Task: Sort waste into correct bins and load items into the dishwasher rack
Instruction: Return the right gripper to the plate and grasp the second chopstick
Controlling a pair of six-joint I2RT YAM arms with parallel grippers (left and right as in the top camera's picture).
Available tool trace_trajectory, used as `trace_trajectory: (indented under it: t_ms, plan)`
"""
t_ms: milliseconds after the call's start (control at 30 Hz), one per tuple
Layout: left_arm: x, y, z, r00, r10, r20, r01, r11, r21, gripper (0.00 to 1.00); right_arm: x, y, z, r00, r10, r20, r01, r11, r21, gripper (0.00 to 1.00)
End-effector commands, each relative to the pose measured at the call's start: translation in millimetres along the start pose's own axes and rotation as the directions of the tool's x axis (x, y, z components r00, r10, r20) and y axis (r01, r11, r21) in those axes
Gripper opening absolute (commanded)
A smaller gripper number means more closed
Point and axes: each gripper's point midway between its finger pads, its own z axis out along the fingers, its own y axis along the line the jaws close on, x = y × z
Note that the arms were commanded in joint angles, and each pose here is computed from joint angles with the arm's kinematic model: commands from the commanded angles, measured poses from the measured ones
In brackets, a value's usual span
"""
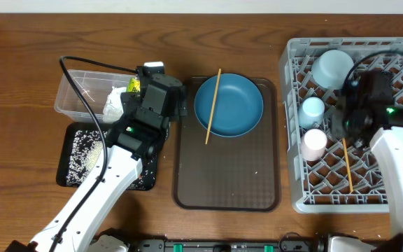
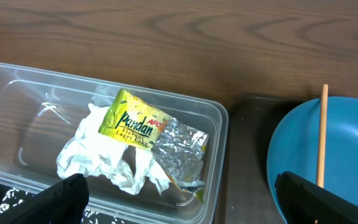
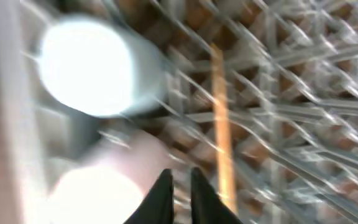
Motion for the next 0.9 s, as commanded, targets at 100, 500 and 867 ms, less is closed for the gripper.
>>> trace_trajectory:
  t_ms: [100,500,867]
  plan:
    - [-2.6,4.3,-1.6,1.0,0.007,0.012,-0.007,1.0,-0.021,0.99,-31.5,84.8,-43.8,0.969,0.245,0.02,-0.206,0.855,-0.477,0.27]
    - [-2.5,4.3,-1.6,1.0,0.007,0.012,-0.007,1.0,-0.021,0.99,-28.4,184.5,-17.7,0.988,0.153,0.026,-0.119,0.852,-0.509,0.43]
    - [-2.6,4.3,-1.6,1.0,0.007,0.012,-0.007,1.0,-0.021,0.99,-22.8,283.1,50.3,0.995,0.085,0.049,-0.043,0.831,-0.555,0.49]
